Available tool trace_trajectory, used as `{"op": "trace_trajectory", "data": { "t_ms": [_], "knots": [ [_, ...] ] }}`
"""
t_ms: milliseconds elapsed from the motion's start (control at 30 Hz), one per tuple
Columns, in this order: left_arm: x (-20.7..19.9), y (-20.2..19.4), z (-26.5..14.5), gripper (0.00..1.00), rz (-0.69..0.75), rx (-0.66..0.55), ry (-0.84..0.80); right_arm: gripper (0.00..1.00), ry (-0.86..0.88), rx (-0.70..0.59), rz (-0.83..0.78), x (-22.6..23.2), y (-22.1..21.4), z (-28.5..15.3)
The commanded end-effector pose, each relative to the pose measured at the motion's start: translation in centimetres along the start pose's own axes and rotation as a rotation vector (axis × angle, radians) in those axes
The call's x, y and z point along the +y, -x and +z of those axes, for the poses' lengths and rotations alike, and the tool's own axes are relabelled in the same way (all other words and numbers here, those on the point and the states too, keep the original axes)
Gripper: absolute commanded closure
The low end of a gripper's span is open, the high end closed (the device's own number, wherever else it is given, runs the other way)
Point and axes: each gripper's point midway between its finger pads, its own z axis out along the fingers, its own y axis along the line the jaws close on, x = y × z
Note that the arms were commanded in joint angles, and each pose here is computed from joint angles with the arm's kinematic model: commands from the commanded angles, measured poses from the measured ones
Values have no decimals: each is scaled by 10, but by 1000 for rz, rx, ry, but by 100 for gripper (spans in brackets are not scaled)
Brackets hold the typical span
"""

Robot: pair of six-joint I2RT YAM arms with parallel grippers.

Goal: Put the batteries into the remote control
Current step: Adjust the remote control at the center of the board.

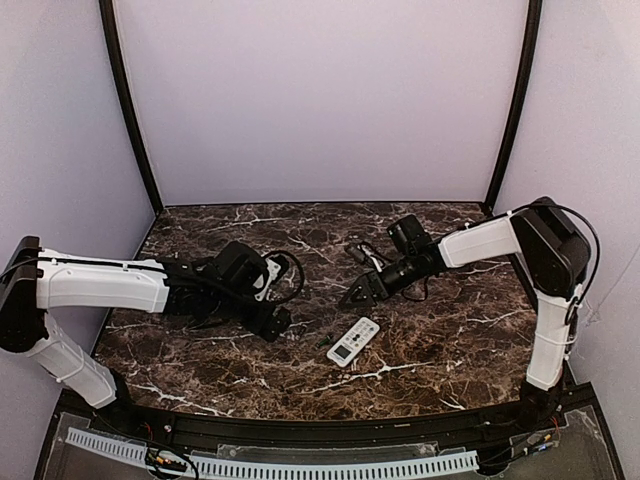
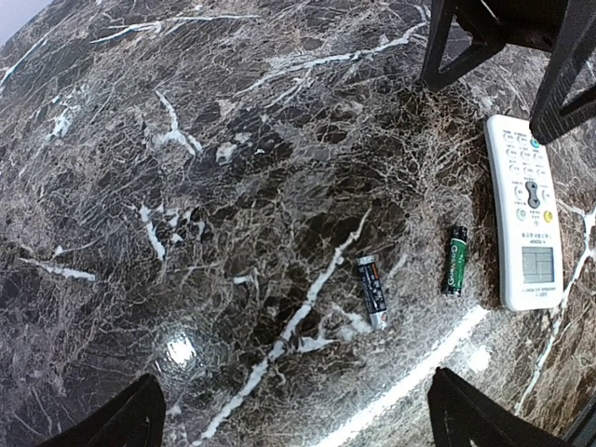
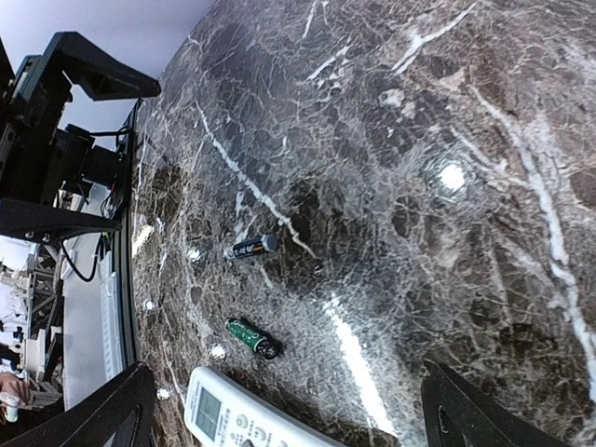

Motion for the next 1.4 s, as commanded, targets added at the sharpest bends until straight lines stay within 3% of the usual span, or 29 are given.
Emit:
{"op": "trace_trajectory", "data": {
  "t_ms": [0,400,633,967,1367],
  "knots": [
    [5,12,-13,0,-21,-36,16,1,39,57,2,9,-15,8],
    [2,16,-17,0,-16,-46,0,12,22,178,9,27,-70,5],
    [1,13,-18,0,-24,-48,-12,11,-75,203,-46,47,-87,-7],
    [2,11,-17,0,-41,-49,-12,10,-281,383,-195,59,-133,18],
    [0,16,-23,0,-48,-78,-31,3,-337,316,-390,82,-96,3]
  ]
}}
